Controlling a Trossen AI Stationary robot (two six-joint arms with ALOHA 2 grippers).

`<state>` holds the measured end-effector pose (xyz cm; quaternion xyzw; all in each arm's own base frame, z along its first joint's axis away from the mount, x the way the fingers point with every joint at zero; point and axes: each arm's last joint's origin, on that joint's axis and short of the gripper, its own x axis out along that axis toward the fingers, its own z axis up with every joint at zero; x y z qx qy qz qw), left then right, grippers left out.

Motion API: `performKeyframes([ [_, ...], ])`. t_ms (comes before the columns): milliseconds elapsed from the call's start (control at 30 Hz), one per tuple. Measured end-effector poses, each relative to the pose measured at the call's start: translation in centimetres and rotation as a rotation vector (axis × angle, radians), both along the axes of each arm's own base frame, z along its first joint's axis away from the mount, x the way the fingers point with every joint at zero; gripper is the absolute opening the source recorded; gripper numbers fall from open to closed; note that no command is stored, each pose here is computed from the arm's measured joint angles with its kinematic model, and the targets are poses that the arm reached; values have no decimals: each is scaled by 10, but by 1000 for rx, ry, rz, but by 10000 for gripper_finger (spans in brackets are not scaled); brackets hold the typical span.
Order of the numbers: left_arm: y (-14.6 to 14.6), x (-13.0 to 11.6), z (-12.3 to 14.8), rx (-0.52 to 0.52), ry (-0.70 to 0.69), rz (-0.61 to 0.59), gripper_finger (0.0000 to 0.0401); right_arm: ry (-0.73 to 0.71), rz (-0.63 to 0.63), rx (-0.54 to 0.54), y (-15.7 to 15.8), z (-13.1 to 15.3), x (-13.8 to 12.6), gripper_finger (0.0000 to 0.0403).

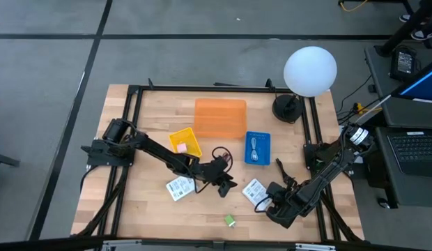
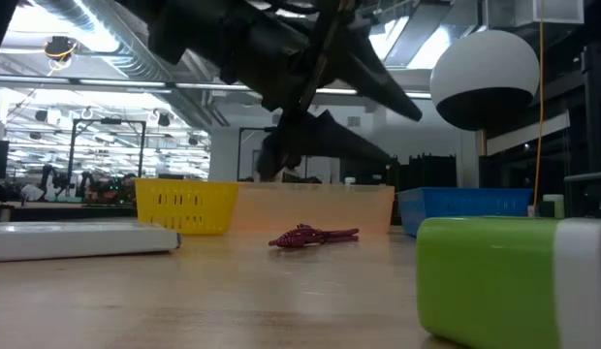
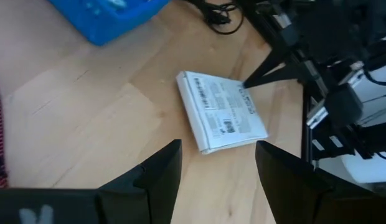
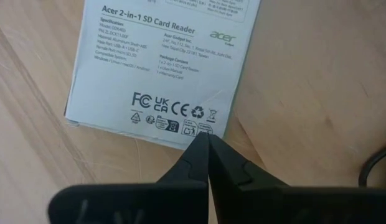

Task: Pick and place items into bin
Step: Put the right card reader box into the orange bin

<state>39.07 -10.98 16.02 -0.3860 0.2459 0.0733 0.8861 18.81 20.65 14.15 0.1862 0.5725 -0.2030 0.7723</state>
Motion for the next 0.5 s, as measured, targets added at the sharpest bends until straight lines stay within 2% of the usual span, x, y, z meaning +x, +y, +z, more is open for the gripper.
performKeyframes([
  [500,-12,-2,2,-11,-11,25,198,0,-1,-1,0,0,0,0],
])
